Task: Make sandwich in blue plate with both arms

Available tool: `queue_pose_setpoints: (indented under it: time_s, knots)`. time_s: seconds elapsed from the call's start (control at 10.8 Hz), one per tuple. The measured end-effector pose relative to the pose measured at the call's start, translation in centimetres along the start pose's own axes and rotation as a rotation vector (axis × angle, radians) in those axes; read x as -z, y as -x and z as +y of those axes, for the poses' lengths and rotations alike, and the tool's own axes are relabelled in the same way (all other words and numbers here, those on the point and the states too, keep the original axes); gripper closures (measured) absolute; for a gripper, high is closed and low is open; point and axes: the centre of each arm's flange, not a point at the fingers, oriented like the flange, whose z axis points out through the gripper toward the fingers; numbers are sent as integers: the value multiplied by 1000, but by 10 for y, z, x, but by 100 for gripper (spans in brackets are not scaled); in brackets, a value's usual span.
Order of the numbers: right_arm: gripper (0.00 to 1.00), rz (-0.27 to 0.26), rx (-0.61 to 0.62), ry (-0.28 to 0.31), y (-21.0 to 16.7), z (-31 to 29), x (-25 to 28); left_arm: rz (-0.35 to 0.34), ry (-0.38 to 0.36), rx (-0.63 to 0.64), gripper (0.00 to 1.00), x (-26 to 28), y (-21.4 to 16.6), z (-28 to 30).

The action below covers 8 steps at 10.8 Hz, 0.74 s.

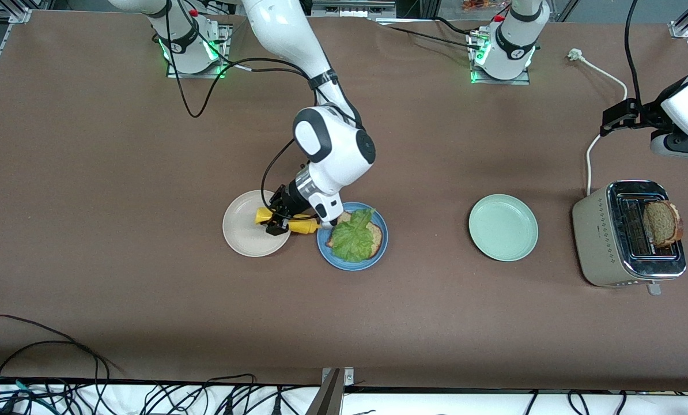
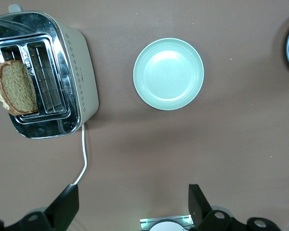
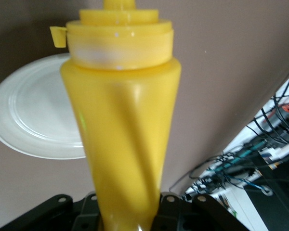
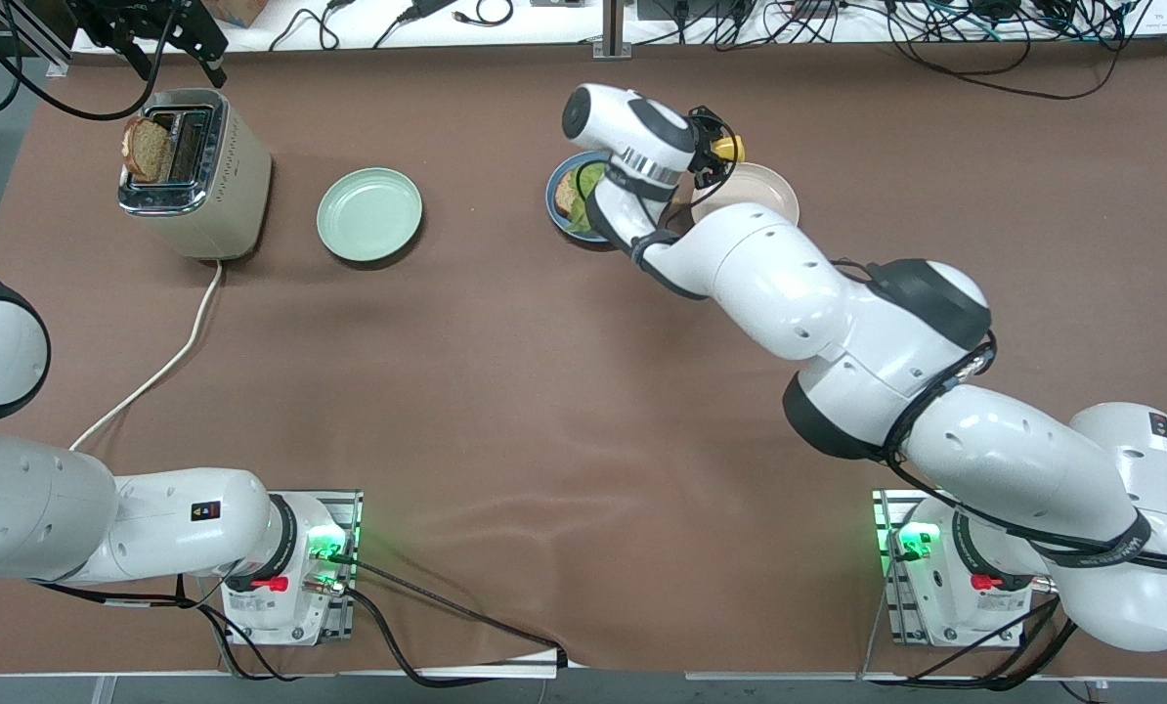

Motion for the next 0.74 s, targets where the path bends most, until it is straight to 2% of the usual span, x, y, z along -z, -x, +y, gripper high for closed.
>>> queue_pose_setpoints:
  time_s: [0.28,0.74]
  knots:
    - [82,-78,18,46,-11,-5,-3,0,0,0,0,0,0,0]
    - [82,-90,16,53,-10,-3,-4,0,0,0,0,0,0,0]
